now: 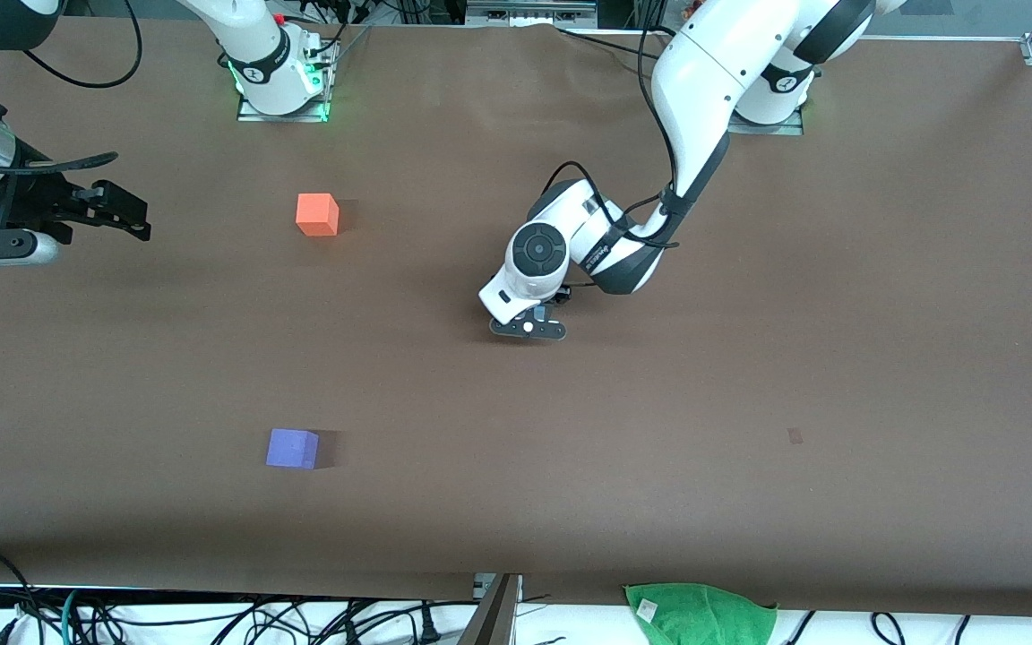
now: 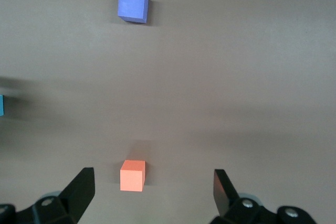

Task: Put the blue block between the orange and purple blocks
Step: 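Carry the light-blue cube toward the table middle with the left gripper, then release the cube with the left gripper while the right gripper approaches it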

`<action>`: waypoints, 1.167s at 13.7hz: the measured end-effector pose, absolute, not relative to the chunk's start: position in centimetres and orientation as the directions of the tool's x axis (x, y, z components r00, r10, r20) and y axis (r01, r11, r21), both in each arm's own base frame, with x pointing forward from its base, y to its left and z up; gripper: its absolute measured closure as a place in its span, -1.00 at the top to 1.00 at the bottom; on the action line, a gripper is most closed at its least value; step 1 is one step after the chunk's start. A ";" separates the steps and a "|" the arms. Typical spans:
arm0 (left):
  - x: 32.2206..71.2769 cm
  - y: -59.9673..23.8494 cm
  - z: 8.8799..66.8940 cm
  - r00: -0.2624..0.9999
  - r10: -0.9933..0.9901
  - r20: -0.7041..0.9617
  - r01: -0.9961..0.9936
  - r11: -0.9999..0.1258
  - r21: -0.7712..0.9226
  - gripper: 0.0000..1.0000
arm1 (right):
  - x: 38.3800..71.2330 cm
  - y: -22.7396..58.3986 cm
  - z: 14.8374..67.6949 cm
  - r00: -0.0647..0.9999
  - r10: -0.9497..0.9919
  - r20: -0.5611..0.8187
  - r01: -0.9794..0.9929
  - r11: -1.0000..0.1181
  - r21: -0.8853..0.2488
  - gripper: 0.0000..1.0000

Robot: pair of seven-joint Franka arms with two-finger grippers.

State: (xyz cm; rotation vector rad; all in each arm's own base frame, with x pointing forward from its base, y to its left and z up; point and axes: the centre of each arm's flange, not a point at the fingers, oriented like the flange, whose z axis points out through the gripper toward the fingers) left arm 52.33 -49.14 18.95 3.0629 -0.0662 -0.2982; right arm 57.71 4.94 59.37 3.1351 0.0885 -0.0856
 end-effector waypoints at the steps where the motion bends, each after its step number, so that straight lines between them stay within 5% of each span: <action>1: 52.6 -49.1 19.2 0.982 -0.042 -0.187 -0.030 -0.997 0.069 0.70 | 57.8 4.9 59.3 0.997 0.055 -0.057 0.056 -0.998 0.003 1.00; 3: 53.3 -48.8 20.1 0.983 -0.032 -0.183 -0.020 -0.998 0.066 1.00 | 58.1 5.0 58.6 0.996 0.056 -0.065 0.056 -0.998 0.004 1.00; 9: 56.2 -41.7 38.1 0.977 0.037 -0.209 0.035 -0.999 -0.014 1.00 | 59.0 5.9 56.2 0.992 0.070 -0.103 0.072 -0.997 0.007 1.00; 16: 62.8 -17.0 51.8 0.983 0.105 -0.153 0.109 -0.994 0.020 1.00 | 60.2 17.8 48.1 0.959 0.224 -0.175 0.226 -0.974 -0.010 1.00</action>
